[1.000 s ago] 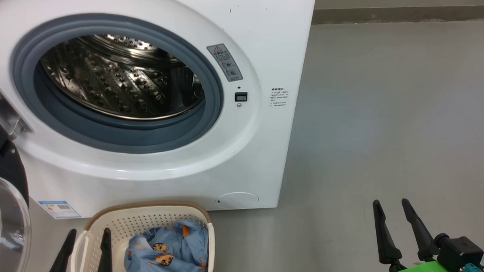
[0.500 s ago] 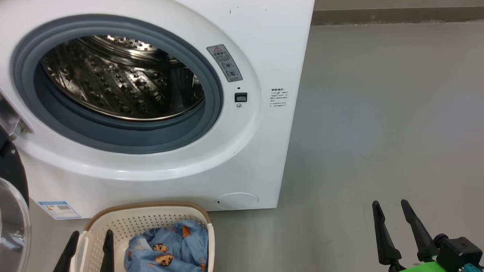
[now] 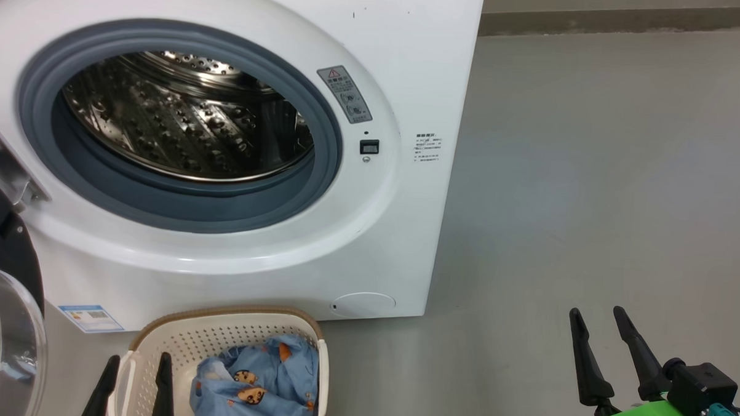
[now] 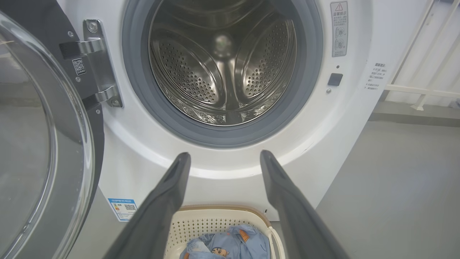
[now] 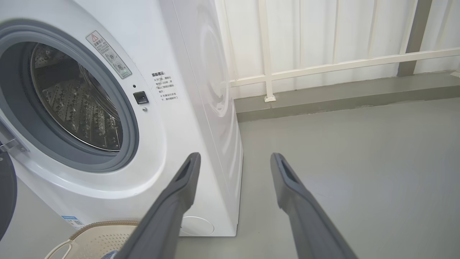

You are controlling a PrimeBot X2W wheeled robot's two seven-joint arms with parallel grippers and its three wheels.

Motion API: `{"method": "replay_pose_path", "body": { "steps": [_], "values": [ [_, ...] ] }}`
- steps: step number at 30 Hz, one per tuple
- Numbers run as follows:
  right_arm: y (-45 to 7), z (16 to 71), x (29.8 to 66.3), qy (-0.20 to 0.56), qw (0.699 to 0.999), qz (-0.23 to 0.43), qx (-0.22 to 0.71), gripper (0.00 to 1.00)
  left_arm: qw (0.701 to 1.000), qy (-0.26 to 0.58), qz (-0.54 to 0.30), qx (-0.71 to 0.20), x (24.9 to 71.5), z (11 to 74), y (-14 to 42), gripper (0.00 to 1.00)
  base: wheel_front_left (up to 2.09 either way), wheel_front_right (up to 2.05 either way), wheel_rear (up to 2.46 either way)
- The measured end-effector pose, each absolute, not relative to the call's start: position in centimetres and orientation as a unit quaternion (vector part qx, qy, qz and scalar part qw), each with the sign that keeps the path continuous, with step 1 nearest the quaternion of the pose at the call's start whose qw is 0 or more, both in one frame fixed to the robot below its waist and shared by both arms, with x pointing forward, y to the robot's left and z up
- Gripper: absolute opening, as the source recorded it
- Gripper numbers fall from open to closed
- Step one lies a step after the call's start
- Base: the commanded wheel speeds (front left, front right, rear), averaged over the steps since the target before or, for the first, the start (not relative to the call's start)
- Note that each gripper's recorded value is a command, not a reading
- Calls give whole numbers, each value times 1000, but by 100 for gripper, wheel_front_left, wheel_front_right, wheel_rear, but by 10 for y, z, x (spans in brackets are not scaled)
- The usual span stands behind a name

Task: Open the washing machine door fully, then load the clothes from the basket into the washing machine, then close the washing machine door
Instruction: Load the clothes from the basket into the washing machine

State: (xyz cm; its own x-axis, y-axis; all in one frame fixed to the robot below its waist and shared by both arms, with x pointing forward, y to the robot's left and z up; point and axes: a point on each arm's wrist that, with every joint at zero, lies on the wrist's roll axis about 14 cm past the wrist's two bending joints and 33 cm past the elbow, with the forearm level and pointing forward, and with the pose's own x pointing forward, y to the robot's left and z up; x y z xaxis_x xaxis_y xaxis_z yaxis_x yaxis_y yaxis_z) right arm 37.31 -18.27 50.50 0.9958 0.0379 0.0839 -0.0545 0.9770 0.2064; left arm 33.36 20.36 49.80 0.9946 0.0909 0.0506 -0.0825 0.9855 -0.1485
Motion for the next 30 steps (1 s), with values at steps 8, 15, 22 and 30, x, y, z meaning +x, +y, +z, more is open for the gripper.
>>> {"method": "replay_pose_path", "body": {
  "steps": [8, 15, 22, 30],
  "values": [
    [-185, 492, 375, -21, 994, 18, 106, 100, 996, -7, 40, -84, 338, 485, 200, 100, 0, 0, 0],
    [-184, 481, 387, -5, 993, 17, 114, 100, 995, 16, 29, -93, 357, 469, 191, 100, 0, 0, 0],
    [-187, 468, 404, 9, 993, 14, 115, 100, 991, 74, 17, -110, 375, 430, 178, 100, 0, 0, 0],
    [-194, 452, 425, 23, 993, 5, 113, 100, 984, 130, 6, -119, 406, 385, 167, 100, 0, 0, 0]
  ]
}}
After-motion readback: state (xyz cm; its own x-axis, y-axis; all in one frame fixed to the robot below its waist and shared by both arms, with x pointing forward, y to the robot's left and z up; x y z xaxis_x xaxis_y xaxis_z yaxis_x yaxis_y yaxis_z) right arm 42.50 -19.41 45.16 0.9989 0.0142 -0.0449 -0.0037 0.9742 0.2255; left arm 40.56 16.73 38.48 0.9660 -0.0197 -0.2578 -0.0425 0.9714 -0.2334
